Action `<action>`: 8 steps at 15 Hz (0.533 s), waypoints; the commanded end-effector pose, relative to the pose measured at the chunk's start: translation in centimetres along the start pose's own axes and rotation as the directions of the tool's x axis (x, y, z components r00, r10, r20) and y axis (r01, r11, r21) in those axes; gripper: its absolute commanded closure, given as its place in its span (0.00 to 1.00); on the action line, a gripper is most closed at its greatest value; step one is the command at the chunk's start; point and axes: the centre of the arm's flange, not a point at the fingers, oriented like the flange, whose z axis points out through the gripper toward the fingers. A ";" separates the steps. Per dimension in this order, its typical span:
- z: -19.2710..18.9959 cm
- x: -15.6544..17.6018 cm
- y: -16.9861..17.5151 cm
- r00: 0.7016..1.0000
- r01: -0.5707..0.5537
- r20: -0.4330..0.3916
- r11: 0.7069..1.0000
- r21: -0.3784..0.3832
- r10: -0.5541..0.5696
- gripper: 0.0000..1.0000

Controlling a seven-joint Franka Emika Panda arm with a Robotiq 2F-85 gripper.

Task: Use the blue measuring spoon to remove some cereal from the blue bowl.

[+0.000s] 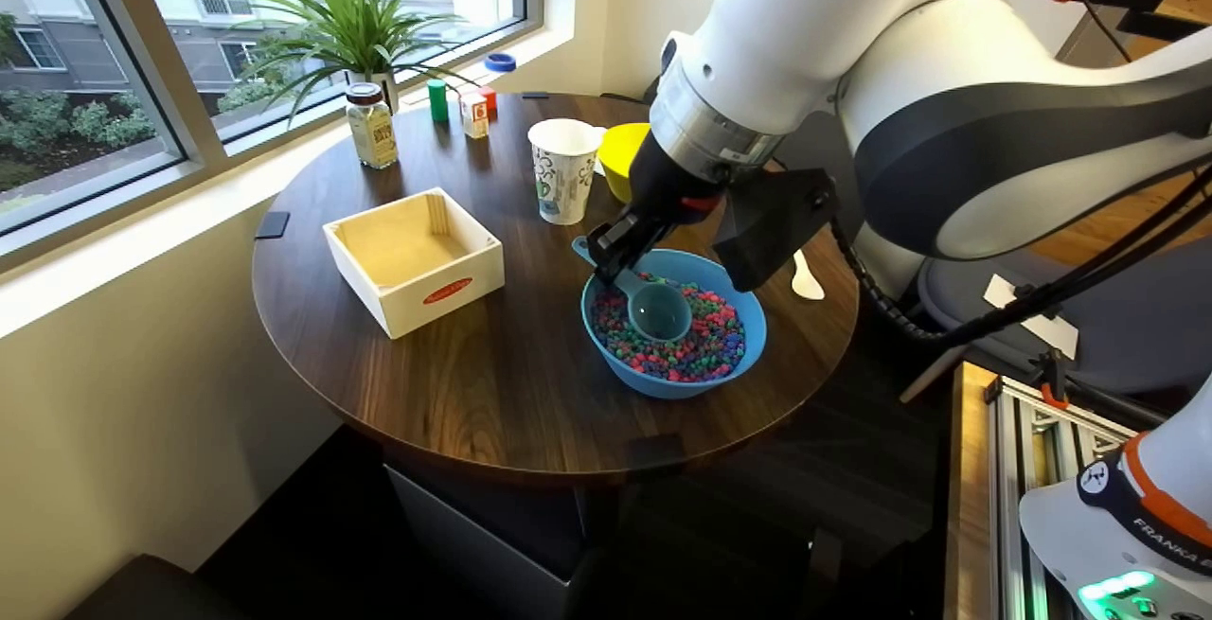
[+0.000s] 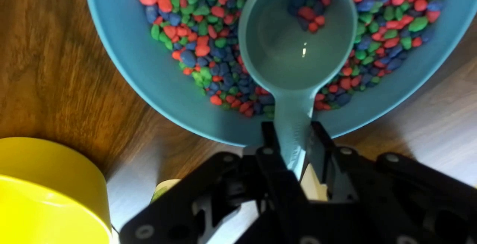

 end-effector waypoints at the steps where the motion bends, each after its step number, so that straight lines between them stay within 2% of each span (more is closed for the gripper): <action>1: -1.4 -0.9 1.3 1.000 -0.019 0.009 0.999 0.028 0.019 0.94; 8: -4.6 -0.2 4.1 0.996 -0.087 -0.006 0.994 0.072 0.088 0.94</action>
